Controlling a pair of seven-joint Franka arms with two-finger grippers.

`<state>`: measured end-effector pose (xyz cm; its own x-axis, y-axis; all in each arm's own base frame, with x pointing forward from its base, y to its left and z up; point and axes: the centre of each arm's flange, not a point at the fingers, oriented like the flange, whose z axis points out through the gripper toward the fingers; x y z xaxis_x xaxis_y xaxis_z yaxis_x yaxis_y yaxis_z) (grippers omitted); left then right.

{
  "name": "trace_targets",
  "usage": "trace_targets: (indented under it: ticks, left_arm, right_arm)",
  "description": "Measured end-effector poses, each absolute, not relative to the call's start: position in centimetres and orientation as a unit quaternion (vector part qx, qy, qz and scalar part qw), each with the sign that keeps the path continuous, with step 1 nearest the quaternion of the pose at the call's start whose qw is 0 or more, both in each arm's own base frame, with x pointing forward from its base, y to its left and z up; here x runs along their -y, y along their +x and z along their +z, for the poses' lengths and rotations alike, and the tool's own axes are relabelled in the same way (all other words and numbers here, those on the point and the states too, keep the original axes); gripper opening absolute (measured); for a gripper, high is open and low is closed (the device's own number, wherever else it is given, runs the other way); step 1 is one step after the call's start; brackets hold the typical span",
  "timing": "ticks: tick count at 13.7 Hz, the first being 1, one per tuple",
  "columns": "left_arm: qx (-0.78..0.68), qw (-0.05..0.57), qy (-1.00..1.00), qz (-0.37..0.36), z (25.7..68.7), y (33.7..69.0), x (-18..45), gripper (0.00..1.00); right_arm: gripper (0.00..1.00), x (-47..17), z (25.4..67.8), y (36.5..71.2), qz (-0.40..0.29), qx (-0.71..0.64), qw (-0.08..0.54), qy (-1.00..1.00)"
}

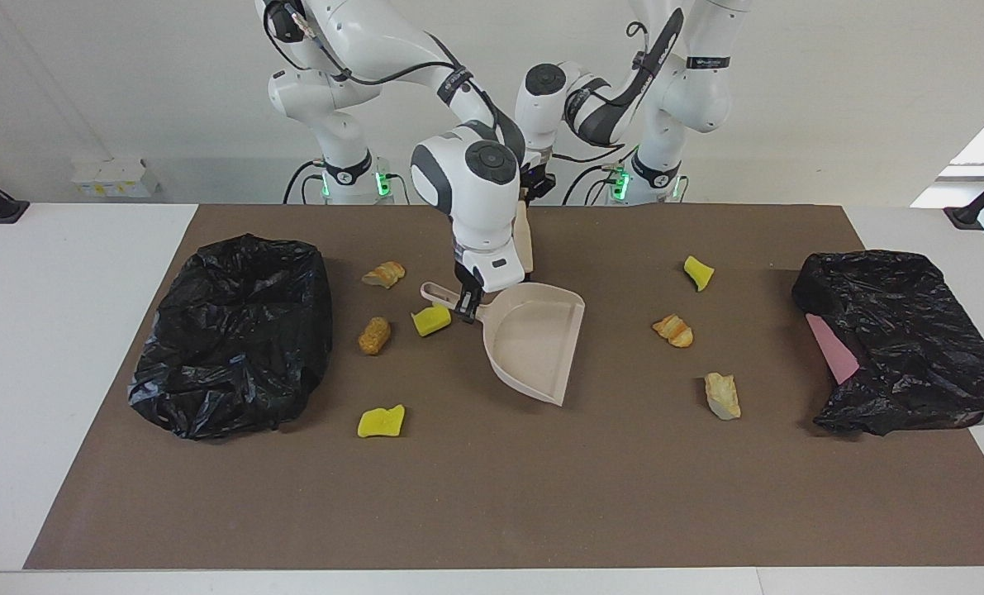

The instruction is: Sweep and dump trash in bin

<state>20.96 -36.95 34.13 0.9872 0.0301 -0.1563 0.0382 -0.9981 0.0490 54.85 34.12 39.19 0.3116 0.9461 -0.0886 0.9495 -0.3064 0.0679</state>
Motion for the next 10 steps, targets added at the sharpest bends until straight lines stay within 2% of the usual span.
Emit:
trace_targets:
  ticks: [5, 10]
  left_arm:
    - [-0.171, 0.003, 0.98, -0.101, 35.9, 24.6, 33.5, 0.27]
    - [-0.257, -0.021, 0.959, -0.114, 40.0, 30.4, 26.3, 0.27]
  right_arm:
    - [0.32, -35.9, 38.5, 53.8, -0.021, -0.602, 0.054, 0.797]
    - [0.32, -37.4, 37.2, 53.8, -0.026, -0.647, 0.071, 0.759]
